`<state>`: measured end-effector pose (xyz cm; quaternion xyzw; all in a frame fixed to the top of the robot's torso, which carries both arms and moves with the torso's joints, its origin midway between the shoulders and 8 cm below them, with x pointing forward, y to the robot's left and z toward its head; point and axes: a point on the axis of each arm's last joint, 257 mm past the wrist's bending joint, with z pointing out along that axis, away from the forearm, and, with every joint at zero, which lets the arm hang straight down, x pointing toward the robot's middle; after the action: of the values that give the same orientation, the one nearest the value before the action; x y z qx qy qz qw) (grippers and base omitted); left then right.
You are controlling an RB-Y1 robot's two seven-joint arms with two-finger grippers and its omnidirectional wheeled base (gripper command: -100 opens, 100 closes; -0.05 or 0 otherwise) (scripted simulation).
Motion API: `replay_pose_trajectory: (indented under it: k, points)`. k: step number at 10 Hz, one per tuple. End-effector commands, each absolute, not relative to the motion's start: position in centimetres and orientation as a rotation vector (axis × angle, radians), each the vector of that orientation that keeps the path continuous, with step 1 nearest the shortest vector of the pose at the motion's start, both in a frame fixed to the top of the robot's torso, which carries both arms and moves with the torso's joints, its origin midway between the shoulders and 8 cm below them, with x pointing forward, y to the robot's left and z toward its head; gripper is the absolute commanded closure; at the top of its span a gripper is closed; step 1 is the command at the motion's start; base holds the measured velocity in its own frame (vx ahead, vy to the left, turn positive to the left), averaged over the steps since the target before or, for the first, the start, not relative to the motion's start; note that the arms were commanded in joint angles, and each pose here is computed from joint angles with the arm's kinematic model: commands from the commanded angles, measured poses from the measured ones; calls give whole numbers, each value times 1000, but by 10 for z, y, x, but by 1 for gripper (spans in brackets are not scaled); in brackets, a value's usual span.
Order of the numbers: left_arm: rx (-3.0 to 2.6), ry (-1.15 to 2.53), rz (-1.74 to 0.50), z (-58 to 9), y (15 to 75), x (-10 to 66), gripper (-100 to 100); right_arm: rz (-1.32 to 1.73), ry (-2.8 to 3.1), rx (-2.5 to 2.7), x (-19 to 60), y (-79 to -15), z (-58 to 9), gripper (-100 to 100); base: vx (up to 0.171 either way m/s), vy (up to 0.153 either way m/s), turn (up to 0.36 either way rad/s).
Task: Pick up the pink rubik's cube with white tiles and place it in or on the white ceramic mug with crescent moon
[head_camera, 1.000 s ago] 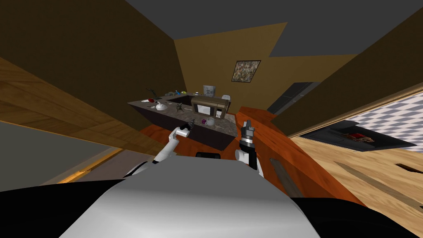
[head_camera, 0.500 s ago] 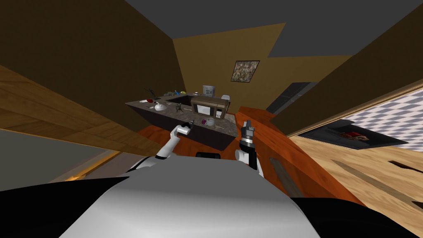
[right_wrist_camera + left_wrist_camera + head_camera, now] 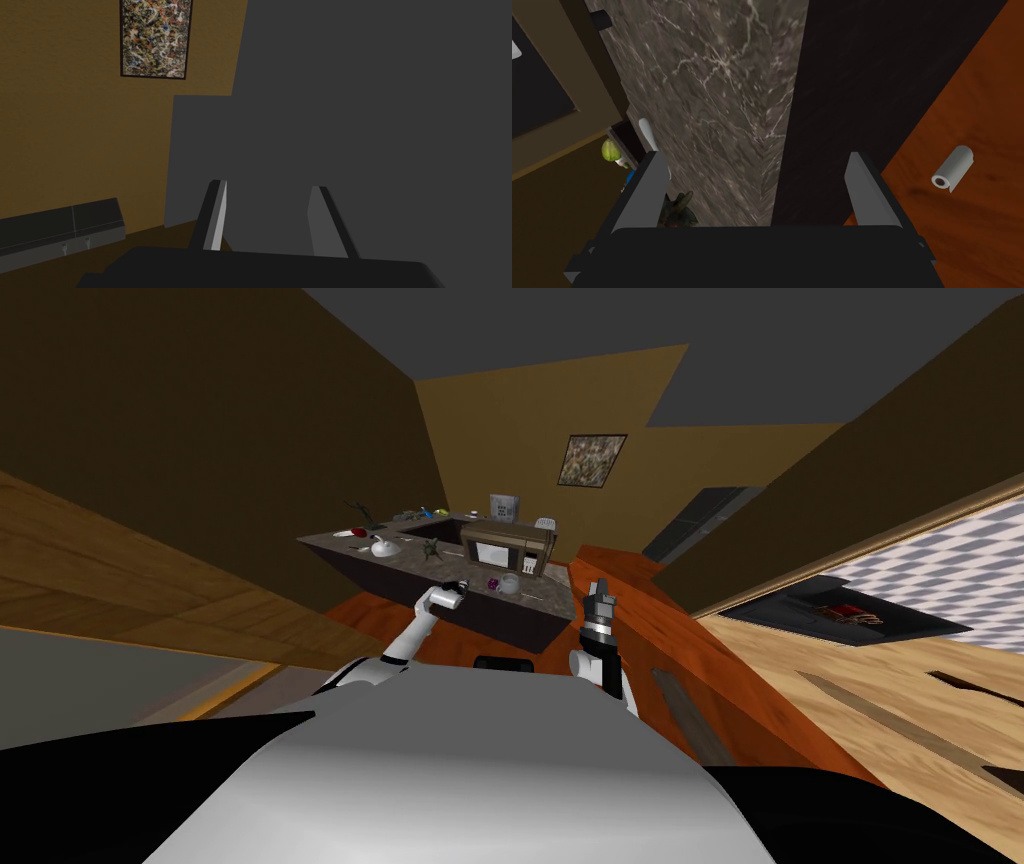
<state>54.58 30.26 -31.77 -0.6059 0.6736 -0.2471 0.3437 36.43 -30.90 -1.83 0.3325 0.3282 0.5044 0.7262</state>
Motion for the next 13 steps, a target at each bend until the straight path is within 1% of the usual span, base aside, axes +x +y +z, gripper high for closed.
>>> replay_pose_trajectory:
  k: [1, 13]
  points:
    - [-1618, 1765, -601, -321, 308, 551, -100, 1112, 724, 733, 364, -309, -18, 0, 20, 8, -49]
    - [-1880, 1858, -337, -340, 327, 538, -100, 1112, 724, 733, 364, -309, -18, 0, 32, 5, -26]
